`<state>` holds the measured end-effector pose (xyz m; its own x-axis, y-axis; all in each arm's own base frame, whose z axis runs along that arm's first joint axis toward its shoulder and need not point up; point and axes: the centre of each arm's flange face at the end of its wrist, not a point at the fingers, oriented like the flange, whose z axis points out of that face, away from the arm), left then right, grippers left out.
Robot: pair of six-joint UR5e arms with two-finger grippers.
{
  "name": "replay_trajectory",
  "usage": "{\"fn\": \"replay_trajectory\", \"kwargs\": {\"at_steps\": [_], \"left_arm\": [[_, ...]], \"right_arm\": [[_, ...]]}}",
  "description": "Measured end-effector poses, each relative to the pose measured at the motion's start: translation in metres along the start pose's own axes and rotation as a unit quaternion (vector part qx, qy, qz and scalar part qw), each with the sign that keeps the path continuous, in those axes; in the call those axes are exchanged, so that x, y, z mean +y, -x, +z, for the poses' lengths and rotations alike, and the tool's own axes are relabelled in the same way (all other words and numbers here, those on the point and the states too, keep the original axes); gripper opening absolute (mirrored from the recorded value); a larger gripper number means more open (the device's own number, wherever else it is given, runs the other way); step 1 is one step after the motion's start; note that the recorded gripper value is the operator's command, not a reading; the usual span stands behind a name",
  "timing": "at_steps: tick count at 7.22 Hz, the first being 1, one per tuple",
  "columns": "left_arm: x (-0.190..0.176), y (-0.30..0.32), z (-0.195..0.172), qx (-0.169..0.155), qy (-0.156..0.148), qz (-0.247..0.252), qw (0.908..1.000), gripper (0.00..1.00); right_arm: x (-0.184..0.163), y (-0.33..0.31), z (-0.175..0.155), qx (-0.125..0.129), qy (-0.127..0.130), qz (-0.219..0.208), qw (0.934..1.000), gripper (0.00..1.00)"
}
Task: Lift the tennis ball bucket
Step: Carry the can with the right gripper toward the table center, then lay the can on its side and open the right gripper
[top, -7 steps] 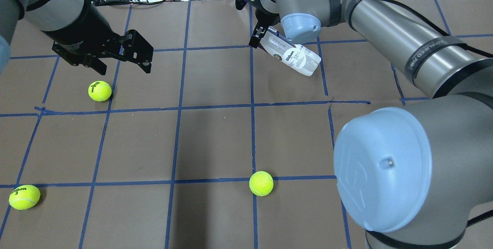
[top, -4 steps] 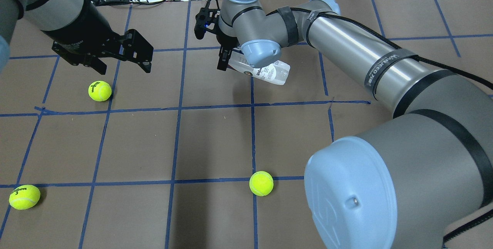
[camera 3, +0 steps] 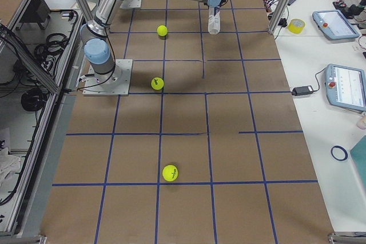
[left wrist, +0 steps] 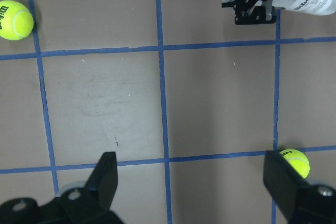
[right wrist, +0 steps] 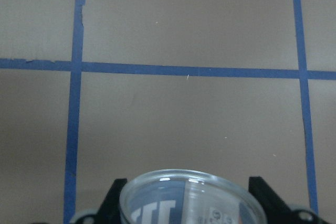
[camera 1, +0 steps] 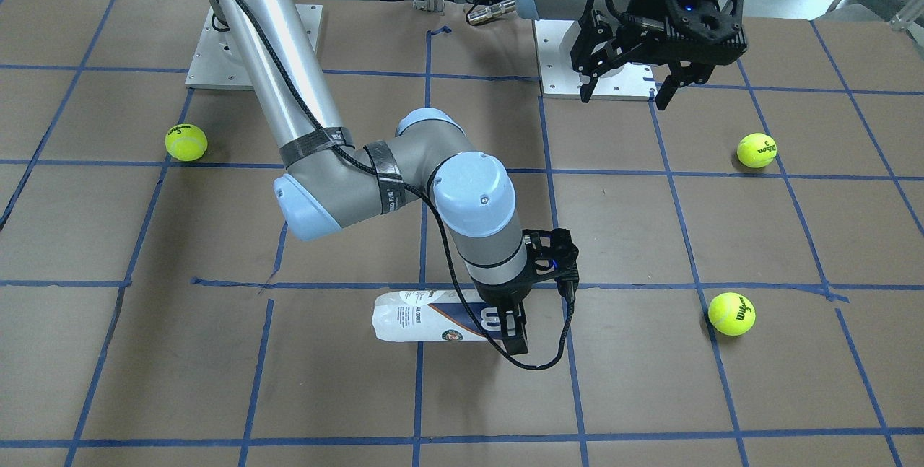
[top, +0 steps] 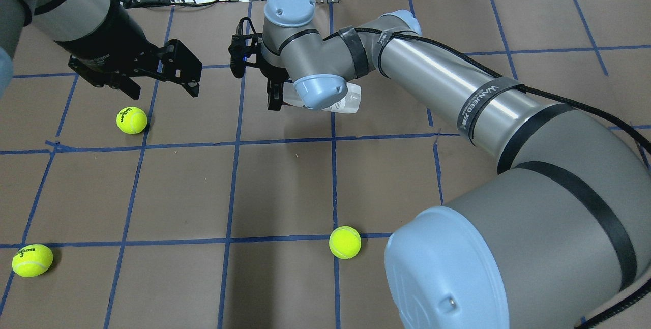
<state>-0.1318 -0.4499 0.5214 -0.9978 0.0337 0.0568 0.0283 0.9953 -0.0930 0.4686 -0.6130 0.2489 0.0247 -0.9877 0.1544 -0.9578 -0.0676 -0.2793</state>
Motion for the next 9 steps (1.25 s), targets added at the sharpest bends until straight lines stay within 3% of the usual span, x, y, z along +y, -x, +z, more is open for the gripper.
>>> {"fn": "replay_trajectory", "kwargs": {"at_steps": [1,2,4,5,7,9], "left_arm": [[0.0,0.0,0.0,0.0,0.0,0.0,1.0,1.0],[0.0,0.0,0.0,0.0,0.0,0.0,1.0,1.0],[0.0,0.001,-0.001,-0.001,-0.001,-0.001,1.0,1.0],[0.001,0.001,-0.001,-0.002,-0.001,-0.001,1.0,1.0],[0.001,0.0,-0.001,-0.001,-0.001,0.0,1.0,1.0],[0.0,0.0,-0.001,0.0,-0.001,0.0,1.0,1.0]], "right_arm": [[-0.006,0.006,0.005,-0.004,-0.001,-0.015,0.9999,0.87],[-0.01,0.01,0.01,-0.009,-0.003,-0.033,0.9994,1.0],[-0.016,0.014,0.017,-0.028,-0.04,-0.036,0.9981,1.0],[-0.017,0.014,0.016,-0.03,-0.048,-0.034,0.9978,1.0],[-0.005,0.005,0.012,-0.027,-0.045,-0.017,0.9985,1.0],[0.034,-0.024,-0.012,-0.014,-0.046,0.036,0.9982,1.0]]}}
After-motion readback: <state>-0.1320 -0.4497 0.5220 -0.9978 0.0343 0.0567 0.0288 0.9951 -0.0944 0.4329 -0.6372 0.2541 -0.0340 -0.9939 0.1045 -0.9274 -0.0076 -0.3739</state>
